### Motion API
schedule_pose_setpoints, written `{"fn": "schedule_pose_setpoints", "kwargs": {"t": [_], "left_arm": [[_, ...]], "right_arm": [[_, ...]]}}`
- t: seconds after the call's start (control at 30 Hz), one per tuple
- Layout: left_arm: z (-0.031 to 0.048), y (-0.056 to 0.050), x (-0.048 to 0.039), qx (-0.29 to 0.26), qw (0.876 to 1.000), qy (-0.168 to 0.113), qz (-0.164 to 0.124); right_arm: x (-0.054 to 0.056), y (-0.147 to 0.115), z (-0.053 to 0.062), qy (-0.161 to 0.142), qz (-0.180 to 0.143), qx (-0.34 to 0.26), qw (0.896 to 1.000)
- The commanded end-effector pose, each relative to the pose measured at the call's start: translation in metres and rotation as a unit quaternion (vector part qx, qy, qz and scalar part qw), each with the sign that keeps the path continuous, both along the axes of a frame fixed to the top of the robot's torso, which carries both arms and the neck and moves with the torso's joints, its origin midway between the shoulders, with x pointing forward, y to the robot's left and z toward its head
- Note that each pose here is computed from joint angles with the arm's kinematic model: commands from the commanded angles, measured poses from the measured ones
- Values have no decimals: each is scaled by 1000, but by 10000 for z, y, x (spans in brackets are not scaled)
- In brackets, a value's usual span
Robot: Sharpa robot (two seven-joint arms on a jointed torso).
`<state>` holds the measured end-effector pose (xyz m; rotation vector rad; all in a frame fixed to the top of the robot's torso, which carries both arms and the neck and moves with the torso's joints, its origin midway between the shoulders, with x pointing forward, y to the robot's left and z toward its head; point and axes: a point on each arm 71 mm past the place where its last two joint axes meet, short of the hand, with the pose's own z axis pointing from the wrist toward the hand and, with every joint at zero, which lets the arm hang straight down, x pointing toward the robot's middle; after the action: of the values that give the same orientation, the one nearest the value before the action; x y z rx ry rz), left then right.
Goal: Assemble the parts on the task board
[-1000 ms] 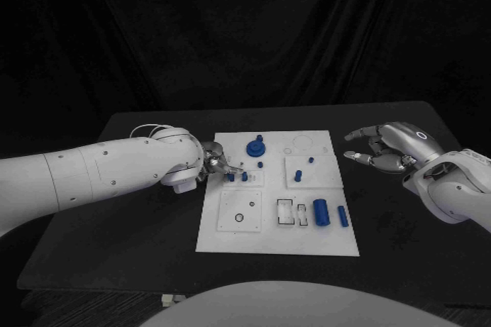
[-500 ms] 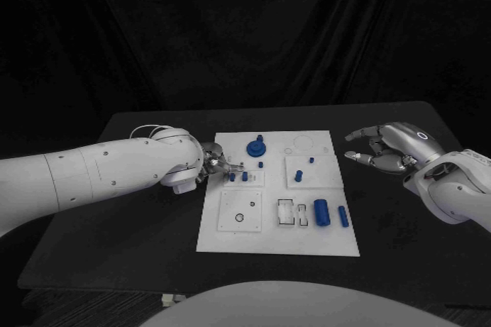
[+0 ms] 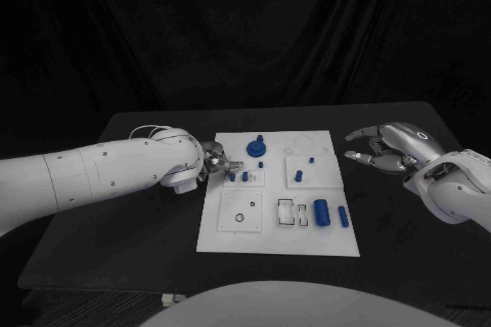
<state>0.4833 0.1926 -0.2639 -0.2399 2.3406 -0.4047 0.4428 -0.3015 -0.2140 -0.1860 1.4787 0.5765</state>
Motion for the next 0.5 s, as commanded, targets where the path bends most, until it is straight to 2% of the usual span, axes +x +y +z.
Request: {"fn": "schedule_pose_setpoints", "kwargs": {"t": [0.03, 0.2, 0.33, 0.47, 0.5], "left_arm": [[12, -27, 4, -16, 1000, -10, -1], [25, 21, 14, -19, 1000, -21, 10], [92, 71, 24, -33, 998, -55, 15], [295, 101, 74, -38, 991, -129, -5], [391, 99, 105, -42, 987, -156, -13]], "right_arm": [[-2, -7, -12, 1, -5, 0, 1000], [-4, -12, -10, 1, -5, 0, 1000], [-7, -23, -8, 0, -7, 0, 1000], [-9, -29, -5, -1, -8, 1, 1000], [-9, -32, -4, -2, -8, 1, 1000]]}}
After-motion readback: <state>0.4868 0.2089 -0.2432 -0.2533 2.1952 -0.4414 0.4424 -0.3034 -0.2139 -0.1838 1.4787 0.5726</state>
